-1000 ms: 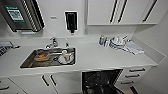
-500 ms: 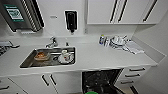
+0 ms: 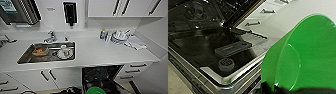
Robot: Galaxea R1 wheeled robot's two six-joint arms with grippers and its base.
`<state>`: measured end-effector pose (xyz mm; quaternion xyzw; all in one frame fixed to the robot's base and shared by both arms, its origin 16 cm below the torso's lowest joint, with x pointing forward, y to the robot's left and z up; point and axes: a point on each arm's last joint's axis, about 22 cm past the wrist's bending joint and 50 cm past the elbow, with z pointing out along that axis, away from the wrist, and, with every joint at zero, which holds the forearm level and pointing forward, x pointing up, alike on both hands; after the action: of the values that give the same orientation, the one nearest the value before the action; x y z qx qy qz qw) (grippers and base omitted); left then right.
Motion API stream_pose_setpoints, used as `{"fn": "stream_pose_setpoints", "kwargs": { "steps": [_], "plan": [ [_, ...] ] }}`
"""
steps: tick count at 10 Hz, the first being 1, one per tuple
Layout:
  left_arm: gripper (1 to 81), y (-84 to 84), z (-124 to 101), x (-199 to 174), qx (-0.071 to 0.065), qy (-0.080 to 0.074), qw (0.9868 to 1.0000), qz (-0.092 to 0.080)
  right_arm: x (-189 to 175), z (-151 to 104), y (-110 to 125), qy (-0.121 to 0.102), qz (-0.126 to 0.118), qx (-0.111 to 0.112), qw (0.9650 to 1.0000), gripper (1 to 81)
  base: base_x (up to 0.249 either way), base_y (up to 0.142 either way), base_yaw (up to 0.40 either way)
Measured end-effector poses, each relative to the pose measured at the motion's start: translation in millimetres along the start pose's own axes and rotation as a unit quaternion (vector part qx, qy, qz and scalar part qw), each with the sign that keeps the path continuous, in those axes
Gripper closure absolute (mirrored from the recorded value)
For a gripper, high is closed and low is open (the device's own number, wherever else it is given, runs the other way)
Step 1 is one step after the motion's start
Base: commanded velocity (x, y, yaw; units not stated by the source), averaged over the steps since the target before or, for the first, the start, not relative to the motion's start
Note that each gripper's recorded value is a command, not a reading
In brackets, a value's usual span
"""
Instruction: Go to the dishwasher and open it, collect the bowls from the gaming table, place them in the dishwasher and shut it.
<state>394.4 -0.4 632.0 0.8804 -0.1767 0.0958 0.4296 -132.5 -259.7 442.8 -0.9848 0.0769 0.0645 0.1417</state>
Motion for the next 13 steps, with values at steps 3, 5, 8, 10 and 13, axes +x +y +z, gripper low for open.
{"fn": "stream_pose_setpoints", "kwargs": {
  "steps": [3,5,8,10,13],
  "plan": [
    [81.1,-8.4,15.1,2.2,-0.001,-0.017,0.9998,-0.014,-10.7,-1.5,1.8,-0.016,0.006,-0.002,0.9999,81.1,0.0,0.0,0.0],
    [81.1,-6.4,12.2,27.2,0.002,-0.011,0.9999,-0.004,-8.8,-1.4,1.7,-0.014,0.006,-0.002,0.9999,81.1,0.0,0.0,0.0],
    [81.1,16.8,15.1,90.1,0.001,-0.002,0.9997,0.025,-9.0,-1.4,1.7,-0.014,0.007,-0.002,0.9999,81.1,0.0,0.0,0.0],
    [81.1,25.7,22.6,109.5,0.006,-0.008,0.9992,0.038,-8.9,-1.5,1.7,-0.014,0.007,-0.003,0.9999,81.1,0.0,0.0,0.0],
    [81.1,12.5,55.3,103.2,0.008,-0.029,0.9993,0.022,-24.3,-3.0,0.9,-0.033,0.015,-0.003,0.9993,81.1,0.0,0.0,0.0]
  ]
}}
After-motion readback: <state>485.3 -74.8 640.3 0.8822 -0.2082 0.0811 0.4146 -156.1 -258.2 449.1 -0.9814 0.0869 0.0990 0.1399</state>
